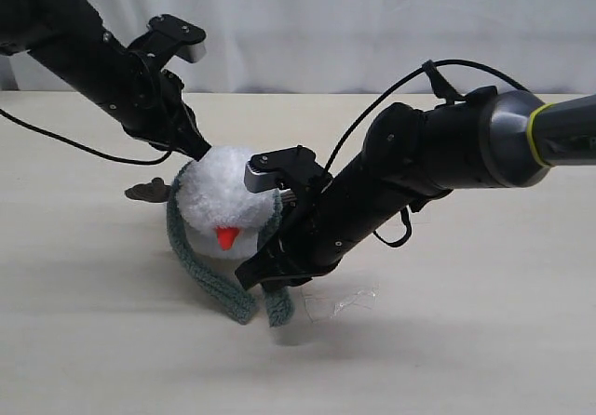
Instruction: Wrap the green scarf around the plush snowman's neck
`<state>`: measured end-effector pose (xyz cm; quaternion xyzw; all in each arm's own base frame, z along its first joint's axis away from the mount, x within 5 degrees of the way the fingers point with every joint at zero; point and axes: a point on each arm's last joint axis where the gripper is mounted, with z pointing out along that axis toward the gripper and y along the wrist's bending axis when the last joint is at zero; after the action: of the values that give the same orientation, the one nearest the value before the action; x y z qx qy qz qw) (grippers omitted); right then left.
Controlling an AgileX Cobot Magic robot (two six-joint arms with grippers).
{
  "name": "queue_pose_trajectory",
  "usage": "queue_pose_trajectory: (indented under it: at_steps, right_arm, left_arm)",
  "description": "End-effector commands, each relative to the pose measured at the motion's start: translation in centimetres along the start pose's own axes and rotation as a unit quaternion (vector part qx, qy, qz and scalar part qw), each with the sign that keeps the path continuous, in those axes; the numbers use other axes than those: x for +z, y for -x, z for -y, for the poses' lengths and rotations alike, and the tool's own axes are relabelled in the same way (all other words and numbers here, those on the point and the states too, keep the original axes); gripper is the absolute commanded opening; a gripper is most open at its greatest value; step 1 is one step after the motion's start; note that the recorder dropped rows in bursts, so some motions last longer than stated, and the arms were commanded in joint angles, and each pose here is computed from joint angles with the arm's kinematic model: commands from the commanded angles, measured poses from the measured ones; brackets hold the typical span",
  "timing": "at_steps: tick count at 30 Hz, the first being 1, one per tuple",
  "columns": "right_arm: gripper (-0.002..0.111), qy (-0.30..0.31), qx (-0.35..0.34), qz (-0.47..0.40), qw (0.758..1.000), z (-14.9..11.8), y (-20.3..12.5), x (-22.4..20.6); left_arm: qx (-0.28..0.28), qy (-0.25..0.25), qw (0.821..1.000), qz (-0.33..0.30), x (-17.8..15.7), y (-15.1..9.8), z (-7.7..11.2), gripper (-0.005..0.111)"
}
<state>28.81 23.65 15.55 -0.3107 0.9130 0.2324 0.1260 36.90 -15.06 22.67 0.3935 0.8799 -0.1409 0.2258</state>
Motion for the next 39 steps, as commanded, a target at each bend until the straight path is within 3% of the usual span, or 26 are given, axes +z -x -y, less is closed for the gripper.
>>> queue_pose_trajectory:
  at_steps: [1, 9, 23, 33, 39]
  right_arm:
    - [0.004, 0.003, 0.002, -0.002, 1.0, -0.1, -0.1, -0.2]
    - [0.004, 0.003, 0.004, -0.002, 1.0, -0.1, -0.1, -0.2]
    - [0.004, 0.0, 0.003, 0.001, 1.0, 0.0, -0.1, -0.2]
    - [0.004, 0.001, 0.003, 0.0, 1.0, -0.1, -0.1, -0.2]
    - [0.004, 0.001, 0.004, -0.001, 1.0, -0.1, -0.1, -0.2]
  left_arm:
    - [0.005, 0.026, 0.999, 0.043, -3.1, 1.2, 0.4, 0.0]
    - [-0.023, -0.027, 0.999, -0.034, -1.0, -0.6, 0.8, 0.0]
    - [-0.042, -0.037, 0.997, -0.058, 2.2, -1.7, 0.2, 0.0]
    - [-0.039, -0.017, 0.999, -0.019, 1.2, -0.7, 0.0, 0.0]
    - [-0.044, -0.001, 0.999, 0.031, -1.5, 0.5, 0.5, 0.0]
